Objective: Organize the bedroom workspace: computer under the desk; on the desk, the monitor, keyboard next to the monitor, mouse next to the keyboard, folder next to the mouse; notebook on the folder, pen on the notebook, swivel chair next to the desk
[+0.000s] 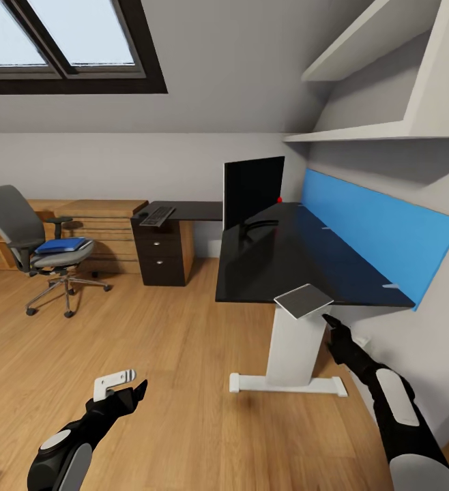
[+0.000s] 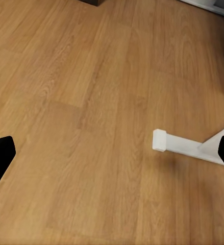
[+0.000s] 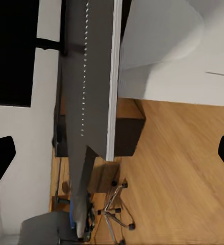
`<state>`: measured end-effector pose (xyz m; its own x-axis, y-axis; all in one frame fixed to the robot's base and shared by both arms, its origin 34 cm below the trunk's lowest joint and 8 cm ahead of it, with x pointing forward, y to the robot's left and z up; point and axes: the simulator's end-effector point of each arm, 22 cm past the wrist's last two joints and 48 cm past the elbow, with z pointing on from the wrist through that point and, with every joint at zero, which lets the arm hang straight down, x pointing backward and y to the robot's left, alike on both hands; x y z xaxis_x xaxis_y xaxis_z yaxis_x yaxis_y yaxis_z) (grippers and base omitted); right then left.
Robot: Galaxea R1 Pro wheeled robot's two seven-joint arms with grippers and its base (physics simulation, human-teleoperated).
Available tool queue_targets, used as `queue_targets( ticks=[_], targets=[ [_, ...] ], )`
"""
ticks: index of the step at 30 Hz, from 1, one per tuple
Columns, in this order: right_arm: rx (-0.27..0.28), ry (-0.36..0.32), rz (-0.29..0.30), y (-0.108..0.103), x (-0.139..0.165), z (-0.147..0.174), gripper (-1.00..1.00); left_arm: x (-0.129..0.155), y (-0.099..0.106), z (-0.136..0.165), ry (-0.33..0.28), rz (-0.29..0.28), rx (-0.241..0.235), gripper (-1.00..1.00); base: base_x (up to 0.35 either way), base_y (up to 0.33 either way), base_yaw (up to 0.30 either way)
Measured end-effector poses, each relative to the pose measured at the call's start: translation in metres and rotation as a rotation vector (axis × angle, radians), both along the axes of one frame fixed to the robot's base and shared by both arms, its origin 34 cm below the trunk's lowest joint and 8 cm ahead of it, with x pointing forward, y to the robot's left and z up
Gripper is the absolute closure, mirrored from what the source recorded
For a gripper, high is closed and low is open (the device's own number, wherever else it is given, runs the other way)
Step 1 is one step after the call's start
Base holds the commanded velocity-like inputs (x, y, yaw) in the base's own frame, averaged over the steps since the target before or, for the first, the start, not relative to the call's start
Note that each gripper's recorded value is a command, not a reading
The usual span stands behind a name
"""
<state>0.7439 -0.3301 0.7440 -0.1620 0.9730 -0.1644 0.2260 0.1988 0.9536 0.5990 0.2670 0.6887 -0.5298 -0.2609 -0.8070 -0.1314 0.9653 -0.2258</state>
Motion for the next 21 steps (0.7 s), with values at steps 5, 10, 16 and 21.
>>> queue_targets(
  ticks=[5,10,16,21],
  targets=[
    [0.058,0.051,-0.003,0.005,-0.005,-0.026,-1.00,0.000,0.000,-0.001,0.001,0.000,0.001,-1.00,0.000,0.000,0.000],
    [0.080,0.076,-0.004,0.007,-0.008,-0.039,-1.00,0.000,0.000,-0.001,0.002,0.000,0.001,-1.00,0.000,0.000,0.000],
    [0.087,0.083,-0.005,0.008,-0.009,-0.042,-1.00,0.000,0.000,-0.001,0.003,0.000,0.001,-1.00,0.000,0.000,0.000],
    [0.088,0.085,-0.004,0.009,-0.009,-0.043,-1.00,0.000,0.000,-0.002,0.003,0.000,0.001,-1.00,0.014,0.004,0.000]
  ],
)
